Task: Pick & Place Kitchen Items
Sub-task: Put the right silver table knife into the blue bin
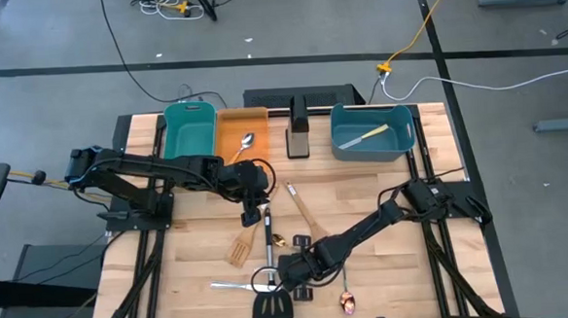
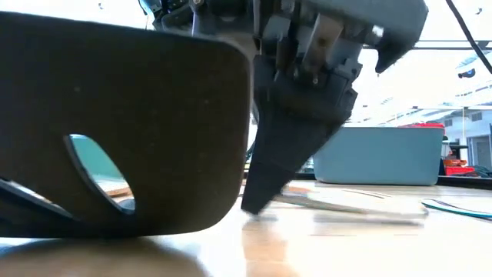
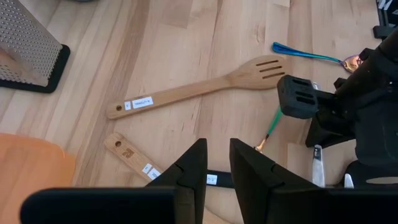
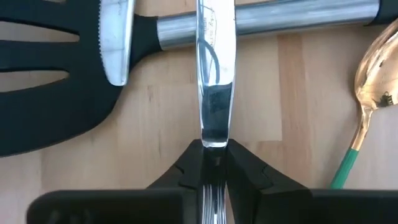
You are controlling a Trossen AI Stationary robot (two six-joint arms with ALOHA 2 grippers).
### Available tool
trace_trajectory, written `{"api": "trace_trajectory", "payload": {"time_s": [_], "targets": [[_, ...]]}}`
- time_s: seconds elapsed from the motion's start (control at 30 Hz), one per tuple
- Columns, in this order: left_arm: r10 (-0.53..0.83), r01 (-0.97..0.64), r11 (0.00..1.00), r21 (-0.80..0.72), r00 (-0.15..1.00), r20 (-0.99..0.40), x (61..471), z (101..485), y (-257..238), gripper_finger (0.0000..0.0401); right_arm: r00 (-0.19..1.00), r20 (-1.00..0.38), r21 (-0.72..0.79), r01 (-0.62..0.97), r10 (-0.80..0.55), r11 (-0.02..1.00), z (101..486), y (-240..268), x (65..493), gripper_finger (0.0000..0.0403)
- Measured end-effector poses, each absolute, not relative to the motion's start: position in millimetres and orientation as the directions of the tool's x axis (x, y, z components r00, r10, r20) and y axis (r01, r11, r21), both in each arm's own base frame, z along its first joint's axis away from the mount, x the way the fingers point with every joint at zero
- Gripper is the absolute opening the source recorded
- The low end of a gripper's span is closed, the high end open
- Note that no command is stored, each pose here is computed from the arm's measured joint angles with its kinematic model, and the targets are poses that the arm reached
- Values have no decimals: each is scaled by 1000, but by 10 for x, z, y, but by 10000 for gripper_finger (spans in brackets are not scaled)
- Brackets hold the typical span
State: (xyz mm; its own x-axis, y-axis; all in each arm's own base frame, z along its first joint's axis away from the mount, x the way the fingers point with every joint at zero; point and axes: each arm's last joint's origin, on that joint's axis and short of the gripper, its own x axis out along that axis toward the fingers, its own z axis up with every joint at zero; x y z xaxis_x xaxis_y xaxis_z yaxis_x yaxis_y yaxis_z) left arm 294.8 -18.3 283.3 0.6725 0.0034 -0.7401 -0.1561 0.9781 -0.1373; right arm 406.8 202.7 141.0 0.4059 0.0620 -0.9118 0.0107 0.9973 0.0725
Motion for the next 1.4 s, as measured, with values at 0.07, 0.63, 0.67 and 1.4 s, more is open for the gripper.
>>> {"api": "trace_trajectory", "payload": {"time_s": [0.07, 0.63, 0.67, 1.4], "targets": [[3, -156, 978, -137, 673, -740, 2948, 2833, -184, 73, 433, -898, 79, -7, 75, 997, 1539, 2026, 4059, 49], [4, -145, 981, -130, 681, -733, 2956, 2840, -180, 73, 493, -866, -85, 19, -83, 996, 2319, 1715, 3813, 49], [5, -145, 981, -128, 681, -733, 2956, 2840, -176, 73, 492, -865, -96, 26, -96, 995, 2368, 1690, 3787, 48], [49, -175, 980, -99, 685, -727, 2960, 2844, -163, 73, 405, -827, -339, 196, -391, 920, 3060, 1232, 3182, 48]]}}
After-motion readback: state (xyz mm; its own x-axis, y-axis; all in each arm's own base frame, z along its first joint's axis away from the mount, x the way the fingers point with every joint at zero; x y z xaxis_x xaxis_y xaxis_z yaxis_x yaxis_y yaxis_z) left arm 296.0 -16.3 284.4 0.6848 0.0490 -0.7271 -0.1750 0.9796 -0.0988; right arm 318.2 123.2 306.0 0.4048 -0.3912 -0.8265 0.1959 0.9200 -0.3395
